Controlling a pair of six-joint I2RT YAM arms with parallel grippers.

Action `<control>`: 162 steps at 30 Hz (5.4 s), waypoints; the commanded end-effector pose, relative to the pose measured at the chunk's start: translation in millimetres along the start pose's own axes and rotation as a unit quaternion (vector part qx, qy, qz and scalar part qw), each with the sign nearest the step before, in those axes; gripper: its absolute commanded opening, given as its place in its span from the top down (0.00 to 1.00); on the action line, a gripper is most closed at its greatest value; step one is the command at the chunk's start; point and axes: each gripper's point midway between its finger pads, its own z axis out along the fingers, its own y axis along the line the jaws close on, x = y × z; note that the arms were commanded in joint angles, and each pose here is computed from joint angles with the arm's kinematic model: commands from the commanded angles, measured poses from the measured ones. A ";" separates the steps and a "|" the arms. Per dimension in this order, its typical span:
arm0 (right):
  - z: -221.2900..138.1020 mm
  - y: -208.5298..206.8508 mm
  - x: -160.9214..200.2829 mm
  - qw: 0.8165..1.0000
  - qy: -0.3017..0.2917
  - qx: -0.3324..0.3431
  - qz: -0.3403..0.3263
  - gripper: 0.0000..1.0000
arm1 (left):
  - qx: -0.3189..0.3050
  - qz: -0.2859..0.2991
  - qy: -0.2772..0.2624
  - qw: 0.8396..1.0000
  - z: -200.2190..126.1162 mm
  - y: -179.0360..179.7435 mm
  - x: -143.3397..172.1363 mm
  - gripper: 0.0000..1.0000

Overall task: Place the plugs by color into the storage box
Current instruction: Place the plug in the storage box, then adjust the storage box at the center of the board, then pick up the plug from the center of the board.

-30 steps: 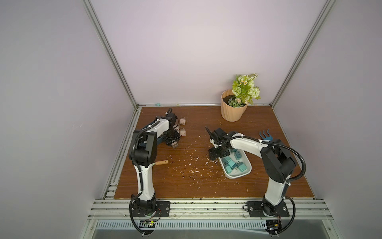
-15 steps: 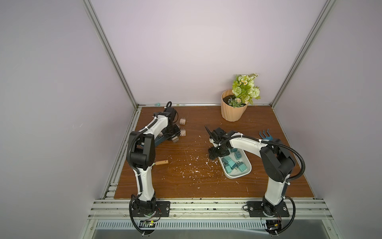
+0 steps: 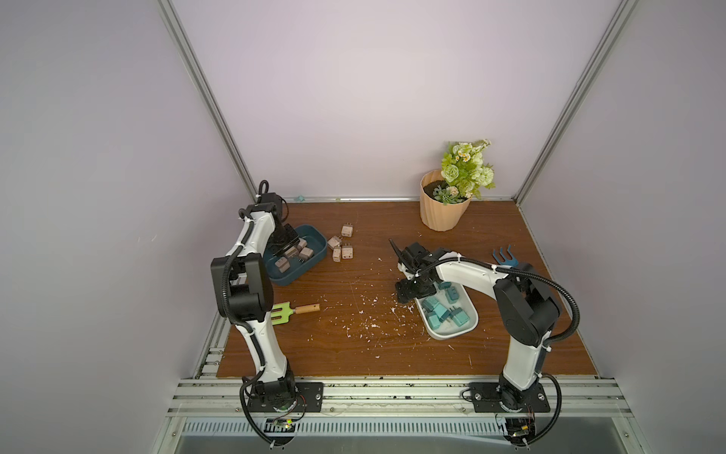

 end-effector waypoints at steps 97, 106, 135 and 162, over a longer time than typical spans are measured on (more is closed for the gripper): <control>21.5 7.2 2.8 0.999 0.045 0.008 -0.024 0.21 | 0.067 0.244 0.007 0.967 24.4 -152.6 77.1 0.21; 22.9 6.3 4.6 0.999 0.046 0.008 -0.025 0.20 | 0.074 0.234 -0.028 0.969 -8.2 -159.6 73.0 0.23; 24.2 4.4 9.6 0.998 0.050 0.009 -0.027 0.20 | 0.000 0.247 0.017 0.969 44.1 -128.0 100.6 0.27; 27.7 5.1 10.7 0.998 0.057 0.007 -0.035 0.20 | -0.037 0.280 0.030 0.959 68.0 -121.0 117.9 0.59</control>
